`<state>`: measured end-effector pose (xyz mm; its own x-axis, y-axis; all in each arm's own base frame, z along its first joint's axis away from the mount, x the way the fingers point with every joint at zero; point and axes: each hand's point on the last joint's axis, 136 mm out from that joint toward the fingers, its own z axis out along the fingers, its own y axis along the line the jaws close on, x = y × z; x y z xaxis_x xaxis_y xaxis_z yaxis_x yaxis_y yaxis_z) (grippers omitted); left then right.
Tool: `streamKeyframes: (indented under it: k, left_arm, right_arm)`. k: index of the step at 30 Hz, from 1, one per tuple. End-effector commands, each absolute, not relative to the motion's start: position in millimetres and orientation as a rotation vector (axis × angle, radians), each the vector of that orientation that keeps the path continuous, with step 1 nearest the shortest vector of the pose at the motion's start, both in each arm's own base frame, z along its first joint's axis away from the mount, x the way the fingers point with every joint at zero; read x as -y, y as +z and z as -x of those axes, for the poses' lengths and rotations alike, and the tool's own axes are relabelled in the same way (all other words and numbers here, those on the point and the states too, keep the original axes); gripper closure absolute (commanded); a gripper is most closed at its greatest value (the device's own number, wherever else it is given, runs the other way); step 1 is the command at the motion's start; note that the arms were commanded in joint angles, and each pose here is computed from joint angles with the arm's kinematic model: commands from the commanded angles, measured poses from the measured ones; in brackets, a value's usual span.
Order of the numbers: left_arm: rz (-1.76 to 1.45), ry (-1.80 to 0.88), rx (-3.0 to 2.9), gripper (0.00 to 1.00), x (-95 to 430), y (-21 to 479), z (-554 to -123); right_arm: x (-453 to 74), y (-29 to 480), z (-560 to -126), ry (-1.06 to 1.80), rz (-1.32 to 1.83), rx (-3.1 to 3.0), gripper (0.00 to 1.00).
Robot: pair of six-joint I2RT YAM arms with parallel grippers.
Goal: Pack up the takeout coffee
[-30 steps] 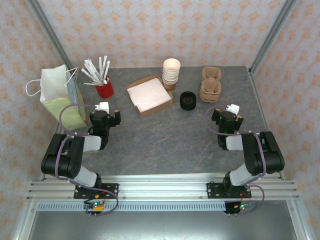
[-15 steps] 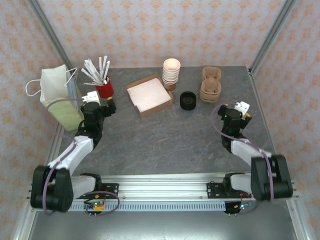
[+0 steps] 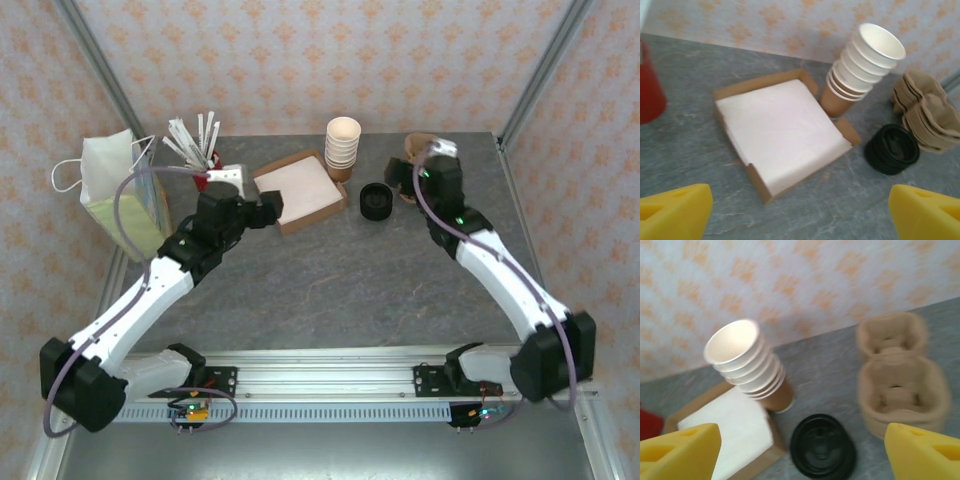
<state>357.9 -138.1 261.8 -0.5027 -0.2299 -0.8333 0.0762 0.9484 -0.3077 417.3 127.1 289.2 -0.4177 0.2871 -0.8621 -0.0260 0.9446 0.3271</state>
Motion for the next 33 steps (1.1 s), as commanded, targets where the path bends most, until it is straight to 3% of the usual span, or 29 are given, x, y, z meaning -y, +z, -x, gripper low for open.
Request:
streamKeyframes:
  k: [1, 14, 26, 33]
  left_arm:
    - [0.033, -0.295, -2.178, 0.11, 151, 247, -361]
    - [-0.045, -0.232, -2.254, 0.14, 179, 239, -383]
    - [-0.047, -0.206, -2.265, 0.15, 176, 235, -381]
    - [-0.044, -0.203, -2.275, 0.15, 175, 230, -379]
  right_arm:
    - [-168, 269, -433, 0.446, -0.130, -2.151, 0.19]
    - [-192, 244, -549, 0.357, -0.336, -2.217, 0.41]
    - [-201, 227, -584, 0.332, -0.322, -2.255, 0.67]
    - [-208, 221, -591, 0.353, -0.314, -2.263, 0.77]
